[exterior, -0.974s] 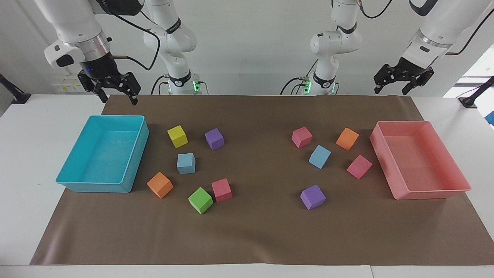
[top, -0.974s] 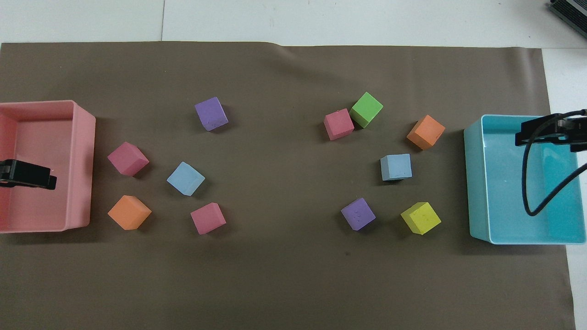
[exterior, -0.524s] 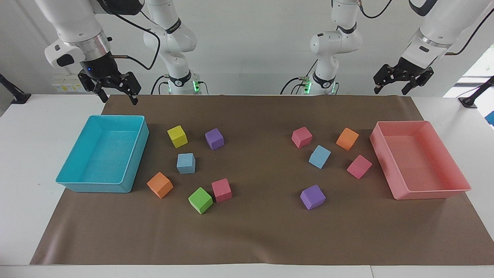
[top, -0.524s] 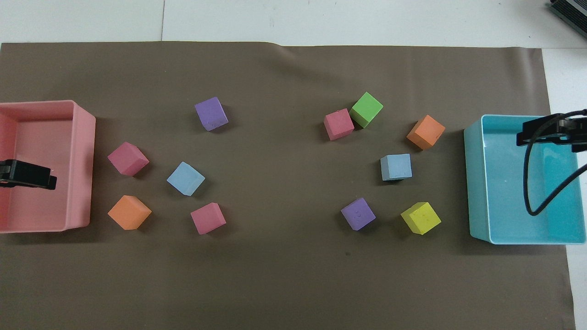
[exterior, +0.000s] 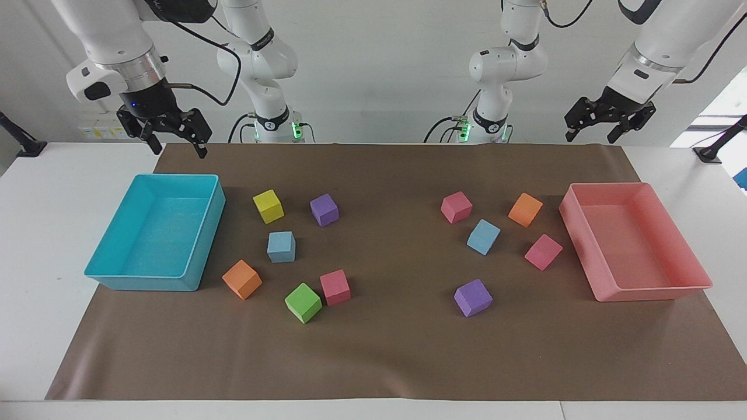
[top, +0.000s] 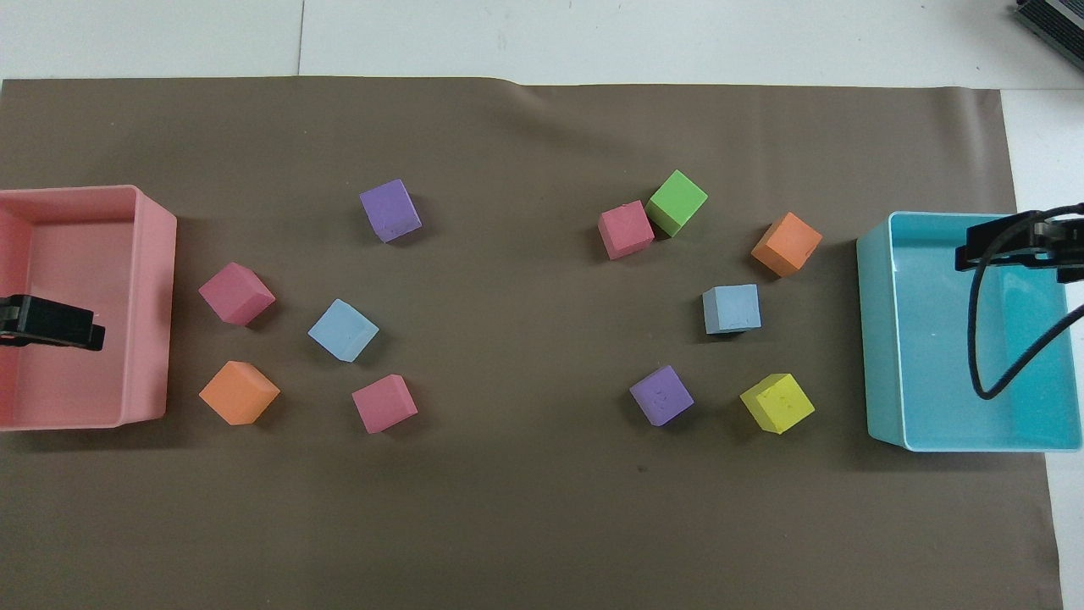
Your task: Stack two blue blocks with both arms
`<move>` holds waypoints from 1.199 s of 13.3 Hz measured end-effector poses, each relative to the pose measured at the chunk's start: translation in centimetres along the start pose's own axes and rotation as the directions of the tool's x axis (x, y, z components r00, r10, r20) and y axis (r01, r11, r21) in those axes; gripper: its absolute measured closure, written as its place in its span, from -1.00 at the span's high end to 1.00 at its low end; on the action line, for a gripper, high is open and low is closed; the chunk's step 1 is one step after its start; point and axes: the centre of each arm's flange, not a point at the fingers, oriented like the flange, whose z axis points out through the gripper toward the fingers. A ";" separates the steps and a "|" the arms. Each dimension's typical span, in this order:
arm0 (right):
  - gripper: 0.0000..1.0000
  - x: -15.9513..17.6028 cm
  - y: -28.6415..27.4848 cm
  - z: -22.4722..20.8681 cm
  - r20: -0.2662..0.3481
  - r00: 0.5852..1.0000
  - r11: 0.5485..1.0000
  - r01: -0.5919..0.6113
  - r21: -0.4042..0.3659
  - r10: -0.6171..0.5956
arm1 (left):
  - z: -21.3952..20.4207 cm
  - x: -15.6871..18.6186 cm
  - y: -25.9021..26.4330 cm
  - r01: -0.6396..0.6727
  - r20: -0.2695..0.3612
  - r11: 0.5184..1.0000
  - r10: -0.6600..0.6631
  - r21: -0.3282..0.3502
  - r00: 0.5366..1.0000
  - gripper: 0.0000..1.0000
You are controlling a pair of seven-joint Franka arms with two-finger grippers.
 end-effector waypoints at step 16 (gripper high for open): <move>1.00 -0.3 0.3 0.1 0.004 1.000 1.000 -0.008 -0.001 0.008 | 0.0 0.0 0.0 0.000 0.000 1.000 0.000 0.000 1.000 1.00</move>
